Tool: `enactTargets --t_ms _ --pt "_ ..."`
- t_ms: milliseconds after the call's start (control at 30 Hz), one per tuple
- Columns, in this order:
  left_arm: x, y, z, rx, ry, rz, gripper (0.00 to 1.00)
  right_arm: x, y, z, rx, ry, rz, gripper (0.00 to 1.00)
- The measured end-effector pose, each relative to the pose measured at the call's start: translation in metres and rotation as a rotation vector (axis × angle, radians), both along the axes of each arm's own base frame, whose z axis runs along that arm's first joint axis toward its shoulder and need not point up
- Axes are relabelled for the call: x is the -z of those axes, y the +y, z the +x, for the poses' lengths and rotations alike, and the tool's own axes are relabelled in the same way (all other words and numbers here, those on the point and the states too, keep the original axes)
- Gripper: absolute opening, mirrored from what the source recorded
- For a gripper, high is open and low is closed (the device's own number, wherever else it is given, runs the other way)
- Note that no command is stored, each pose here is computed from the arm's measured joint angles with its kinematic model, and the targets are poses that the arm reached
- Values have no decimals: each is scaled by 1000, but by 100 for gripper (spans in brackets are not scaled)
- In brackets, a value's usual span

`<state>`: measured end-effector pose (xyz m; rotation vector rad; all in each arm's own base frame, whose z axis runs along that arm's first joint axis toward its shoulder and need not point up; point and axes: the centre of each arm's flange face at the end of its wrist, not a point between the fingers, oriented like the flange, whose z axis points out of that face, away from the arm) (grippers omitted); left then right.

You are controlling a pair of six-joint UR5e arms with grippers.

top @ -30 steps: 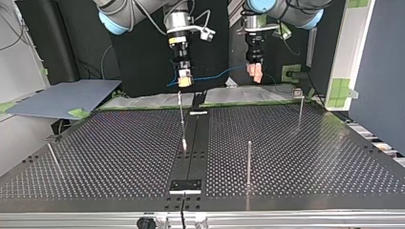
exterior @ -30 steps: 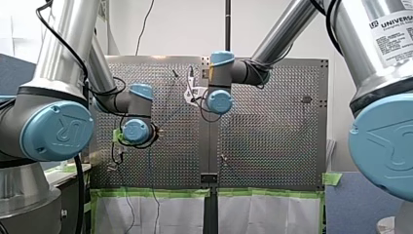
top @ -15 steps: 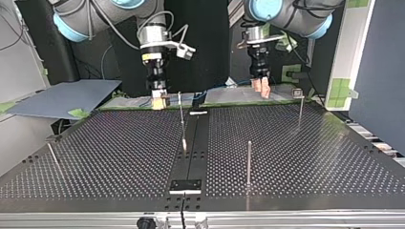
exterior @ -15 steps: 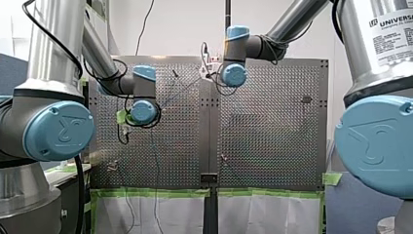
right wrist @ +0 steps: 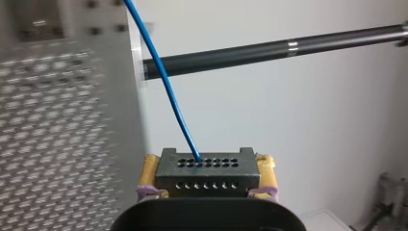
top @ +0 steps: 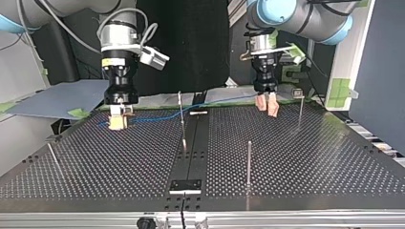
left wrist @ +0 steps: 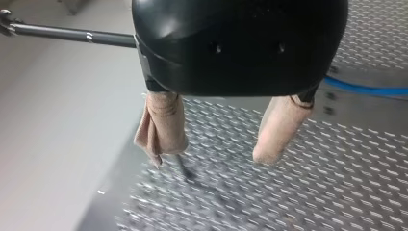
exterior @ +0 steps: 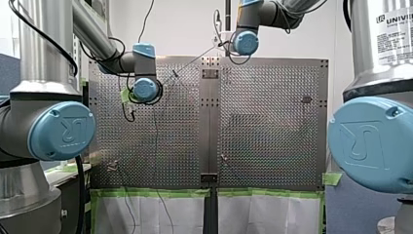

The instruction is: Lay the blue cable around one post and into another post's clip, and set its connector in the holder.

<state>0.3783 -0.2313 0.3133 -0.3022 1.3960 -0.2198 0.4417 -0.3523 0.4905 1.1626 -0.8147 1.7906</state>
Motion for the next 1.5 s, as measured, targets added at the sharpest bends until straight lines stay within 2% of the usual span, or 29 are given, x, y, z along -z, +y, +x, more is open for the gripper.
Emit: enactTargets --t_ms 100,233,533,700,833,1067,1233,1500 --pt "-24 0 2 19 -31 -20 100 -16 5 -4 -3 -3 -7 0" --pt "-46 2 8 34 -51 -39 100 -21 6 0 -20 16 2 0" --pt "-47 4 38 47 2 -38 100 -13 -8 20 -48 66 48 0" --pt "-43 8 57 30 46 -28 100 -22 -13 23 -51 77 57 0" --pt "-49 17 71 24 58 -40 100 -30 -16 24 -52 83 62 0" --pt "-70 34 90 29 57 -83 100 -42 -22 33 -59 89 53 0" --pt "-85 36 97 53 55 -114 100 -53 -24 38 -61 84 33 0" --pt "-109 39 108 84 60 -155 100 -50 -31 46 -67 80 22 0"
